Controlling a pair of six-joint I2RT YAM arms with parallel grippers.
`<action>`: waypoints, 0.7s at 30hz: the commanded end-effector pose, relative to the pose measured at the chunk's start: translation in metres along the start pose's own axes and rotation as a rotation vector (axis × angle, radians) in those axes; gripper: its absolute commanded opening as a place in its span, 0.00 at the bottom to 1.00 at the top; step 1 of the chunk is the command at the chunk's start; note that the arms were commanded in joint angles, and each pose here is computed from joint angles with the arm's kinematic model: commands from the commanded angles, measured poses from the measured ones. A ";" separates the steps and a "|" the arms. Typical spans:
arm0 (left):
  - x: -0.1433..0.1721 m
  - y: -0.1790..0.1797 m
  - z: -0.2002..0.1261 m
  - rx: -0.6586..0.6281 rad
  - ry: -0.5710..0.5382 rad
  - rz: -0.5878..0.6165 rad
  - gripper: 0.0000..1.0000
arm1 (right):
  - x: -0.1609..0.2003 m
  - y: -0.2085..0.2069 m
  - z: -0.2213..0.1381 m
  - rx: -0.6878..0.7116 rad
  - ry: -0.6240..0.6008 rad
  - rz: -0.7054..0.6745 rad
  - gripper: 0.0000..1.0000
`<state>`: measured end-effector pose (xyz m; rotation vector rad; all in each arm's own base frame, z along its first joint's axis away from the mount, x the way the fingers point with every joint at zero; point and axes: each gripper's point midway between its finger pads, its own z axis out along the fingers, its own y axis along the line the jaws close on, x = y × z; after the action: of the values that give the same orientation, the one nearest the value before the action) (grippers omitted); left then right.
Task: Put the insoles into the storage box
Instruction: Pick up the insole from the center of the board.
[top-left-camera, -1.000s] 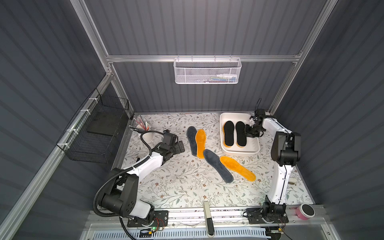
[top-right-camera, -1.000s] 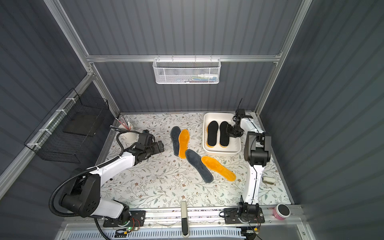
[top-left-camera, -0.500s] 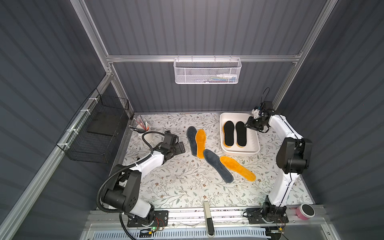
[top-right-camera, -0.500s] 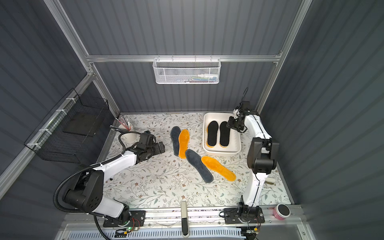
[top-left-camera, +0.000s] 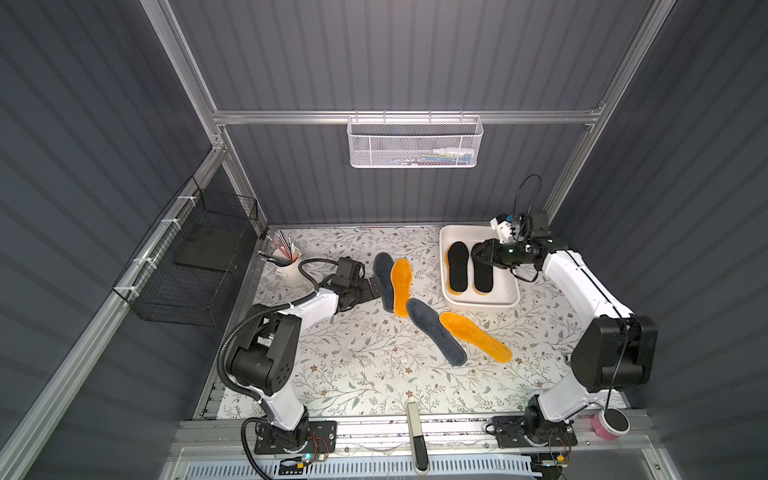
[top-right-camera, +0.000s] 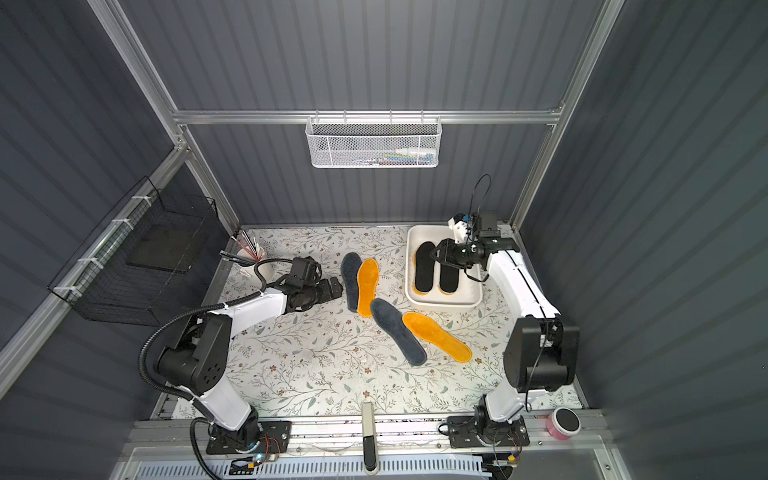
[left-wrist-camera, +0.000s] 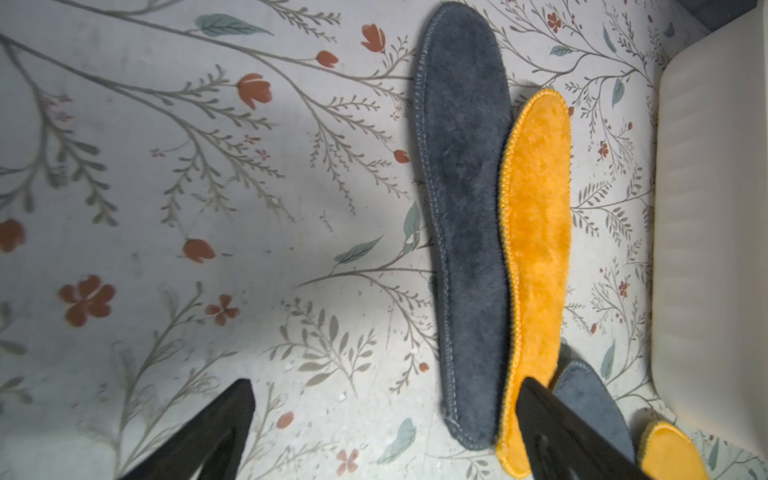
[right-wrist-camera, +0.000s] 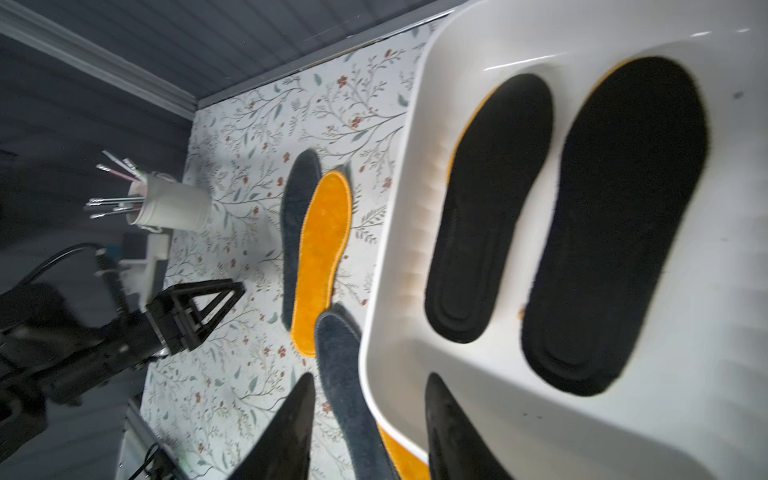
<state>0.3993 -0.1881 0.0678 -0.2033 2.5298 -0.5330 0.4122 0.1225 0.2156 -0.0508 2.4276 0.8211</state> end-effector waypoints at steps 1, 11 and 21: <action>-0.002 -0.011 0.012 0.047 0.037 -0.071 1.00 | 0.019 0.028 0.002 -0.072 0.002 -0.023 0.45; 0.006 -0.009 0.048 -0.104 0.145 -0.050 0.99 | 0.074 0.051 -0.009 -0.177 -0.023 0.000 0.46; 0.013 0.003 0.052 -0.351 0.203 0.021 0.91 | 0.092 0.053 -0.011 -0.230 -0.038 0.004 0.46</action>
<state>0.4386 -0.2303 0.0374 -0.2425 2.7067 -0.3110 0.3196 0.1660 0.1977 -0.1024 2.3329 1.0346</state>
